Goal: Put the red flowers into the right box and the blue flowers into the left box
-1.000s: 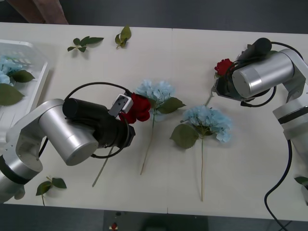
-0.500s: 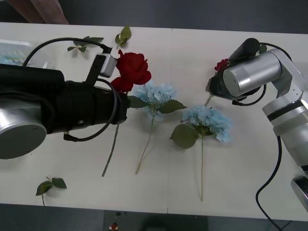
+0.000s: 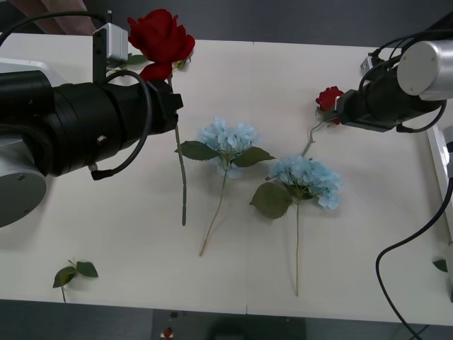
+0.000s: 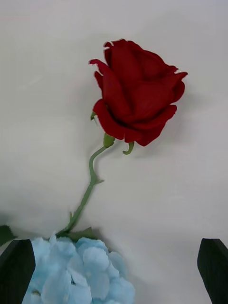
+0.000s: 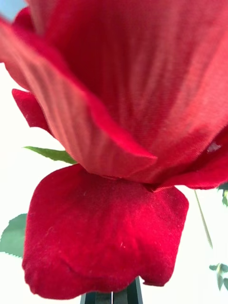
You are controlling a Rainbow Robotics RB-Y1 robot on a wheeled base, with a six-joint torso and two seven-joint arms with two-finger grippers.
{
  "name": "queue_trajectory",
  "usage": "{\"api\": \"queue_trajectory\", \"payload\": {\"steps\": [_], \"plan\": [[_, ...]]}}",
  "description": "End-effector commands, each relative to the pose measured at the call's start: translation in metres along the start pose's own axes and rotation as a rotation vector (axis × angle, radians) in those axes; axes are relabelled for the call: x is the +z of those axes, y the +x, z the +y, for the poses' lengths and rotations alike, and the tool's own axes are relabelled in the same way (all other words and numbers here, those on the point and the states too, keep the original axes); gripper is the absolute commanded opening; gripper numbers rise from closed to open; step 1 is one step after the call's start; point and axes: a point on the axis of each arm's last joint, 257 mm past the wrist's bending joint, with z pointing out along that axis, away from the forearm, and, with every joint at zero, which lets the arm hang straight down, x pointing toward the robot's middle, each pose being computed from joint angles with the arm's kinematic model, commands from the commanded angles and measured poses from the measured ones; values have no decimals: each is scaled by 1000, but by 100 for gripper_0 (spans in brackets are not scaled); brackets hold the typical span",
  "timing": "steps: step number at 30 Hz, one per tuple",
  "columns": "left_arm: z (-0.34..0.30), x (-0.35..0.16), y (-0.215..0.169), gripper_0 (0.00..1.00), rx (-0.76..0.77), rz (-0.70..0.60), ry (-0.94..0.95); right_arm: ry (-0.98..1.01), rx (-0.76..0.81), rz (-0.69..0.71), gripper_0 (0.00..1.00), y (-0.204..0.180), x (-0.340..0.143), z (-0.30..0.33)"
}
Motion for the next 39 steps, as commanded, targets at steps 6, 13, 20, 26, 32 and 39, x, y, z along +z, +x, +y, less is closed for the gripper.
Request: {"api": "queue_trajectory", "payload": {"steps": [6, 13, 20, 26, 32, 39], "plan": [[-67, 13, -58, 0, -175, -191, 88, -209, -233, -67, 100, -26, -79, 3], [-98, 45, -71, 0, -192, -212, 106, -375, -381, -85, 100, -15, -123, 4], [-133, 74, -68, 0, -193, -179, 140, -547, -540, -175, 100, -13, -162, 24], [-160, 95, -65, 0, -200, -165, 152, -695, -612, -246, 100, -10, -188, 54], [-192, 115, -68, 0, -232, -165, 190, -827, -645, -244, 100, 1, -199, 88], [-207, 137, -79, 0, -212, -226, 209, -875, -637, -221, 100, 6, -192, 112]]}}
